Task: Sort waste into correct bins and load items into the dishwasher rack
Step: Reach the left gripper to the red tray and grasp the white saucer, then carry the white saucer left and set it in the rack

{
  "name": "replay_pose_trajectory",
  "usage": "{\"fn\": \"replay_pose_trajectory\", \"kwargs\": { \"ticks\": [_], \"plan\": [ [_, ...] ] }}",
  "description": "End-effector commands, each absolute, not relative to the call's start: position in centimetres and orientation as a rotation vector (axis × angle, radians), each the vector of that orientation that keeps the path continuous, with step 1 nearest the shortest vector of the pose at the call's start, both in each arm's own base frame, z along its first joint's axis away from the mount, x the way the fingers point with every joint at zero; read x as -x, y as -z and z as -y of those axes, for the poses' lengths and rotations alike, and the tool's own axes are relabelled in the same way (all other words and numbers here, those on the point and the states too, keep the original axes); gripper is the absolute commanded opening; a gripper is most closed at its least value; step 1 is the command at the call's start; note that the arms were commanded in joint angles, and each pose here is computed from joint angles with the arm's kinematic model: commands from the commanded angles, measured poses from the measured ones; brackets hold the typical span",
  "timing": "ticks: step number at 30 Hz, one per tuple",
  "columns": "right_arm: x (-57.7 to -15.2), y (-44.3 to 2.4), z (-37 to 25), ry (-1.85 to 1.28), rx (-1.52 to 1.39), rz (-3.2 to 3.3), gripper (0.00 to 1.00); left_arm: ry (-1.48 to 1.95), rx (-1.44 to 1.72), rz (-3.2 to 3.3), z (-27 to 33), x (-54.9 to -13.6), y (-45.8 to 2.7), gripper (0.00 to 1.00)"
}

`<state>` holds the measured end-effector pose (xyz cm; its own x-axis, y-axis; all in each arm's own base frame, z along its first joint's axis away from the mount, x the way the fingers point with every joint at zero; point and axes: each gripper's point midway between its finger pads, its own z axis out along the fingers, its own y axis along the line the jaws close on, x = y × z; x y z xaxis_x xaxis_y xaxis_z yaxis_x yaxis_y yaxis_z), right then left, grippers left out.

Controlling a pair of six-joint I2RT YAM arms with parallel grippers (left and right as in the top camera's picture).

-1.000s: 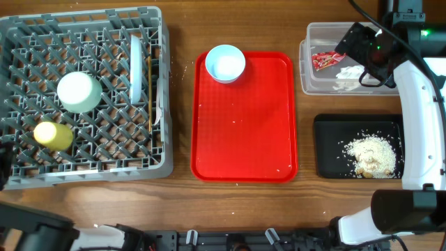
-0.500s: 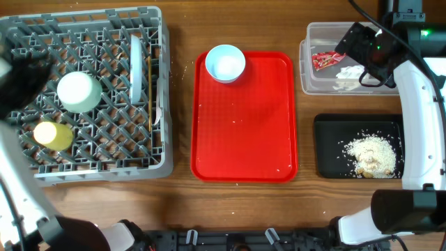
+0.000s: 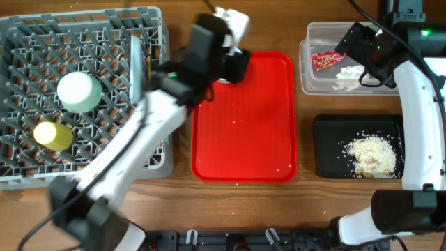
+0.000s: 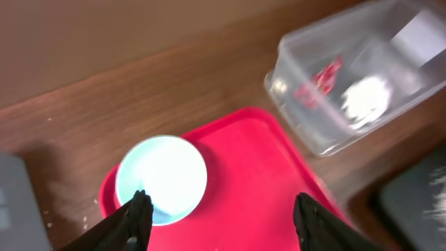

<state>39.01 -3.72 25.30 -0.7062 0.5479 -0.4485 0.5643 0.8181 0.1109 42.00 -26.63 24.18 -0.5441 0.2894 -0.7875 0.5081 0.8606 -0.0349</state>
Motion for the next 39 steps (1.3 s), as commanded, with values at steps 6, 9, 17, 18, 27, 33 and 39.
{"fn": "replay_pose_trajectory", "kwargs": {
  "ticks": [6,9,17,18,27,33,39],
  "plan": [
    [-39.1,-26.0,3.9,0.063,-0.801,-2.516,1.00,0.136,-0.611,-2.276,27.5,-48.1,-11.4,0.80],
    [-39.1,-26.0,3.9,0.063,-0.801,-2.516,1.00,0.103,-0.674,-2.300,27.5,-48.3,-8.5,0.83],
    [-39.1,-26.0,3.9,0.063,-0.800,-2.516,1.00,0.242,-0.799,-2.468,28.5,-44.5,-3.3,0.80],
    [-39.1,-26.0,3.9,0.063,-0.801,-2.516,1.00,0.238,-0.803,-2.480,28.3,-44.2,-3.0,0.79],
    [-39.1,-26.0,3.9,0.063,-0.801,-2.516,1.00,0.364,-0.914,-2.624,29.1,-39.4,-1.4,0.66],
    [-39.1,-26.0,3.9,0.063,-0.801,-2.516,1.00,0.462,-1.057,-2.672,32.2,-34.6,-1.0,0.52],
    [-39.1,-26.0,3.9,0.063,-0.801,-2.516,1.00,0.274,-1.134,-2.638,33.0,-33.4,-0.5,0.35]
  ]
}}
